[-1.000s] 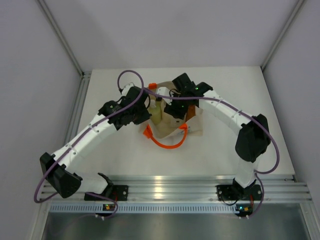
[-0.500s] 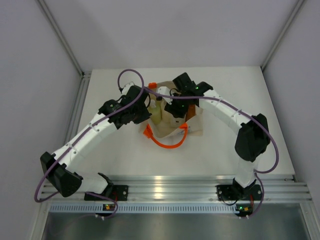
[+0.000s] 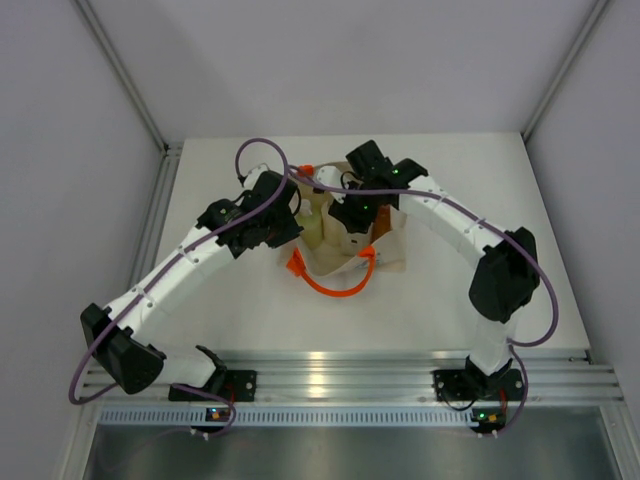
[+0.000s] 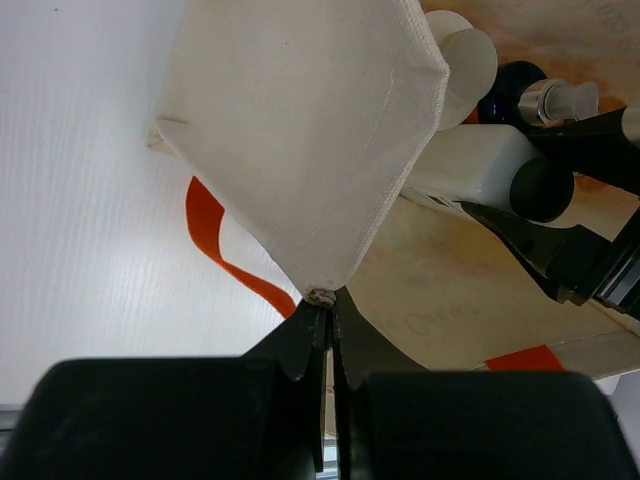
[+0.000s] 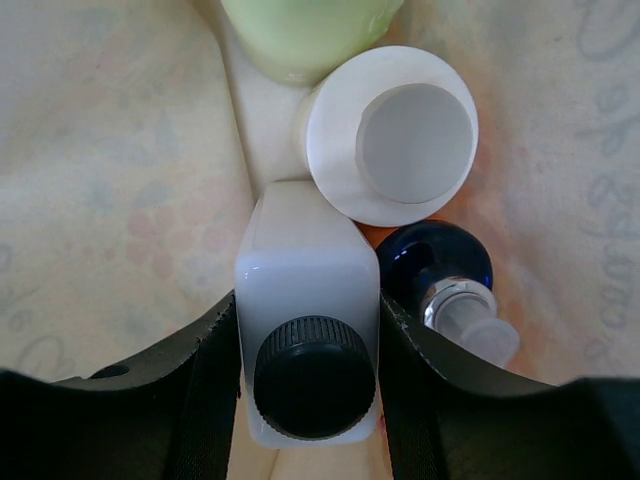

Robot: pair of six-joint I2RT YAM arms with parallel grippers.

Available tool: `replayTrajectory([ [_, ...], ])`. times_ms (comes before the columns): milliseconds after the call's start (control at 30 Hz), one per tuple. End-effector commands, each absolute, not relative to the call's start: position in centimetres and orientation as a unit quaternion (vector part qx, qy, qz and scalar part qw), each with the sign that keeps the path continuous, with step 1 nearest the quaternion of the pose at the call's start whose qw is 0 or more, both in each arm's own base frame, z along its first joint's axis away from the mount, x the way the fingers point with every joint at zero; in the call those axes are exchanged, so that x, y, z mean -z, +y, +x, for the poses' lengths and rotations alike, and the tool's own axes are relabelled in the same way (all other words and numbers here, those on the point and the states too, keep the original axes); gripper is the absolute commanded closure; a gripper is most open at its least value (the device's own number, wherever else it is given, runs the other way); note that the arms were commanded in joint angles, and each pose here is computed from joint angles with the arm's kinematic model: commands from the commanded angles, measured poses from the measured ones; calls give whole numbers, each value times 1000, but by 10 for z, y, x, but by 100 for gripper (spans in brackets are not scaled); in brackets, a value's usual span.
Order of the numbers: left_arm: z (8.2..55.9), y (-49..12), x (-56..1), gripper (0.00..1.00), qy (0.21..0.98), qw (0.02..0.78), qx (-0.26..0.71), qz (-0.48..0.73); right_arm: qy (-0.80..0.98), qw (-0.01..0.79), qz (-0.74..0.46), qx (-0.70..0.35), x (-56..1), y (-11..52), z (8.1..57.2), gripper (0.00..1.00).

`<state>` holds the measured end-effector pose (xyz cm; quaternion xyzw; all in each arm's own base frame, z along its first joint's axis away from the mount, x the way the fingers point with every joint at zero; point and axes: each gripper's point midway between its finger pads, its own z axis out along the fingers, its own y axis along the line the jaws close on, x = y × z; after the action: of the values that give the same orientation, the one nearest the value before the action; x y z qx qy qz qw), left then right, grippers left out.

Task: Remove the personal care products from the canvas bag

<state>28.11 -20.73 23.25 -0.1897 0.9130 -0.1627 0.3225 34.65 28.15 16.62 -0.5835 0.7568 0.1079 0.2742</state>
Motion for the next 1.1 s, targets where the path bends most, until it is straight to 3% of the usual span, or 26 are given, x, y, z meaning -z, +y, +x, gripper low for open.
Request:
replayTrajectory([
  [0, 279, -209, -226, 100, 919, 308, 156, -192, 725, 390, -553, -130, -253, 299, 361, 100],
  [667, 278, -209, -218, 100, 924, 299, 149, -187, 718, 474, -490, -142, -338, 284, 342, 100],
  [1067, 282, -213, -220, 100, 924, 299, 151, -186, 704, 557, -414, -154, -422, 265, 335, 100],
])
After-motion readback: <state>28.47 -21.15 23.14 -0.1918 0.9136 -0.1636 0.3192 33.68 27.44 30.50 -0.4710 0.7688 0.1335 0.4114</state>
